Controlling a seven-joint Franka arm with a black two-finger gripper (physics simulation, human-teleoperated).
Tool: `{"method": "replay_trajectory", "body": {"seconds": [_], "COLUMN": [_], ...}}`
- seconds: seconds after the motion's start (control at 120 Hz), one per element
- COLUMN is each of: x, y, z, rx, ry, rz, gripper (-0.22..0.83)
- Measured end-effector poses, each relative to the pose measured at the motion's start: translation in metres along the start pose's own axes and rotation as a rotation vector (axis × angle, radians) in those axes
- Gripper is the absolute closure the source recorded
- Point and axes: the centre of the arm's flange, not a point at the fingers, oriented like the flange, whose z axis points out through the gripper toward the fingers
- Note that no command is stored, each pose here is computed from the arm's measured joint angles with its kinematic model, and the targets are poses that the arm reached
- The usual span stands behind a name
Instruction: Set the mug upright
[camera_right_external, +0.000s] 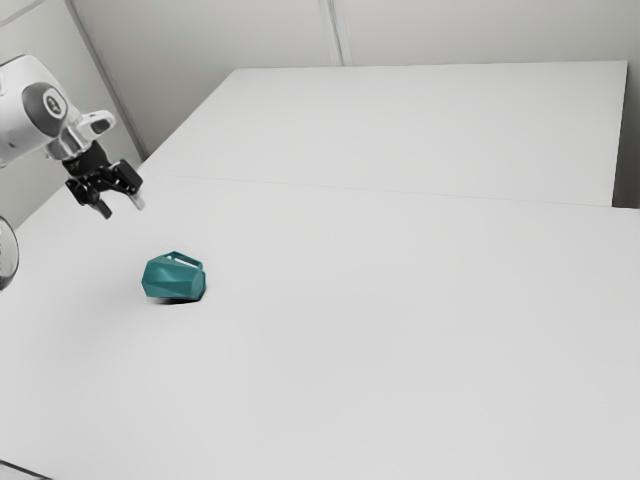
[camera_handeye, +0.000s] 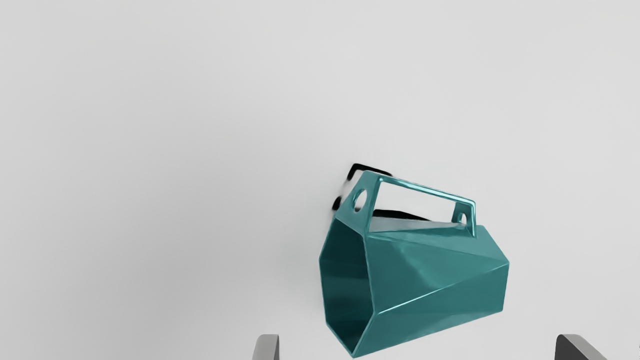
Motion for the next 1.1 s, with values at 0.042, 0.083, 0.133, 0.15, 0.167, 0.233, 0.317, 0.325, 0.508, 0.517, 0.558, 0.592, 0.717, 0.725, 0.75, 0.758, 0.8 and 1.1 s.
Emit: {"method": "replay_trajectory", "body": {"seconds": [0.042, 0.083, 0.133, 0.15, 0.167, 0.233, 0.317, 0.325, 0.508, 0.517, 0.558, 0.592, 0.717, 0.725, 0.75, 0.758, 0.8, 1.1], "x": [0.003, 0.005, 0.005, 0.004, 0.003, 0.001, 0.000, 0.000, -0.004, -0.004, -0.003, -0.003, -0.003, -0.004, -0.003, -0.003, -0.002, -0.002], "y": [-0.013, -0.027, -0.040, -0.045, -0.049, -0.060, -0.062, -0.062, -0.066, -0.065, -0.063, -0.063, -0.066, -0.066, -0.066, -0.066, -0.063, -0.064], "z": [0.013, 0.028, 0.044, 0.049, 0.053, 0.068, 0.081, 0.082, 0.097, 0.098, 0.103, 0.107, 0.126, 0.127, 0.130, 0.130, 0.134, 0.145], "rx": [-0.043, -0.089, -0.146, -0.166, -0.185, -0.252, -0.325, -0.331, -0.417, -0.420, -0.438, -0.453, -0.517, -0.520, -0.528, -0.531, -0.543, -0.595], "ry": [-0.012, -0.026, -0.040, -0.044, -0.047, -0.058, -0.068, -0.068, -0.080, -0.081, -0.085, -0.087, -0.089, -0.089, -0.089, -0.089, -0.089, -0.071], "rz": [-0.006, -0.015, -0.024, -0.029, -0.032, -0.037, -0.026, -0.024, 0.003, 0.005, 0.014, 0.018, 0.023, 0.023, 0.025, 0.026, 0.033, 0.041], "gripper": [0.00, 0.00, 0.00, 0.00, 0.00, 0.00, 0.00, 0.00, 0.00, 0.00, 0.00, 0.00, 0.00, 0.00, 0.00, 0.00, 0.01, 0.49]}}
